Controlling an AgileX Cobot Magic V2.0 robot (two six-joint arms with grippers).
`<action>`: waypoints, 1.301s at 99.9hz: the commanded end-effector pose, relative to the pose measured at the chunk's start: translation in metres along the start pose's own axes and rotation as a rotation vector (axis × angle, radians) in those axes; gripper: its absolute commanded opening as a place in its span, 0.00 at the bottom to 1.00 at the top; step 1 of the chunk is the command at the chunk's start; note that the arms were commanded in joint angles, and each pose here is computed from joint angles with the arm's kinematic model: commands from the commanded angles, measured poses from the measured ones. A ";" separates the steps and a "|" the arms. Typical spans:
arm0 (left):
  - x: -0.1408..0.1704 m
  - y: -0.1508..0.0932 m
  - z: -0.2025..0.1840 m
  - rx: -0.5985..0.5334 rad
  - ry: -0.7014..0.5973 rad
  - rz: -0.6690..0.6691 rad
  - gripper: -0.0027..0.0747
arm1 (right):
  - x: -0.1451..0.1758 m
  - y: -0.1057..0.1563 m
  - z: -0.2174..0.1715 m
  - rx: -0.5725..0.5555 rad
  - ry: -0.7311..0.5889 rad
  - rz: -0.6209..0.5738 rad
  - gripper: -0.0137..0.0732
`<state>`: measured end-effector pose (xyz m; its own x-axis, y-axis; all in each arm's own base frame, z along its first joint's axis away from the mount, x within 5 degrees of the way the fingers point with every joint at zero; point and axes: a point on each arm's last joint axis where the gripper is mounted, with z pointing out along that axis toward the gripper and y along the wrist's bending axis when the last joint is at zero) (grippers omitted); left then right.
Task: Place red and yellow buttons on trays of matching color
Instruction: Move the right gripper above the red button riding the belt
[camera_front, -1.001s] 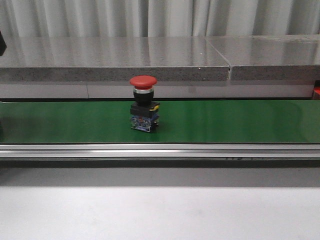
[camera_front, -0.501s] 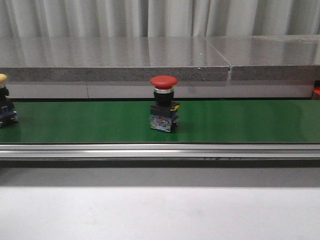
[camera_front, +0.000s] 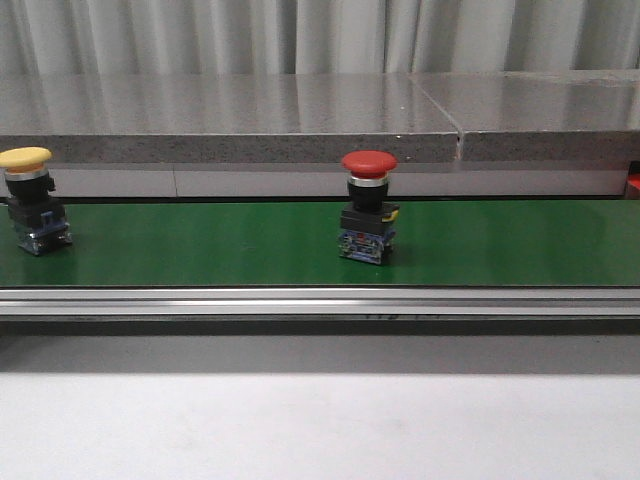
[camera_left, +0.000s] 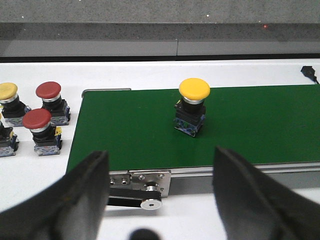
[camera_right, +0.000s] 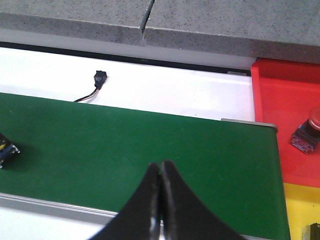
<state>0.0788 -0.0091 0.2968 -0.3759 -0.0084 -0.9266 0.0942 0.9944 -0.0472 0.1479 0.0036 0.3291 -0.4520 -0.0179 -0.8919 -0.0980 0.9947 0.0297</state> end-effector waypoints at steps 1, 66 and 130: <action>-0.009 -0.001 -0.008 0.015 -0.110 -0.006 0.31 | -0.013 -0.001 -0.005 0.016 -0.092 -0.001 0.08; -0.007 -0.001 -0.011 0.015 -0.122 -0.006 0.01 | -0.010 0.001 -0.005 0.000 -0.054 0.000 0.08; -0.007 -0.001 -0.011 0.015 -0.122 -0.006 0.01 | -0.005 0.004 -0.005 -0.030 0.000 0.013 0.92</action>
<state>0.0692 -0.0084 0.2928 -0.3471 -0.0098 -0.9378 0.0962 0.9943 -0.0460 0.1429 0.0070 0.3212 -0.5398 -0.0287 -0.8413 -0.1320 0.9899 0.0510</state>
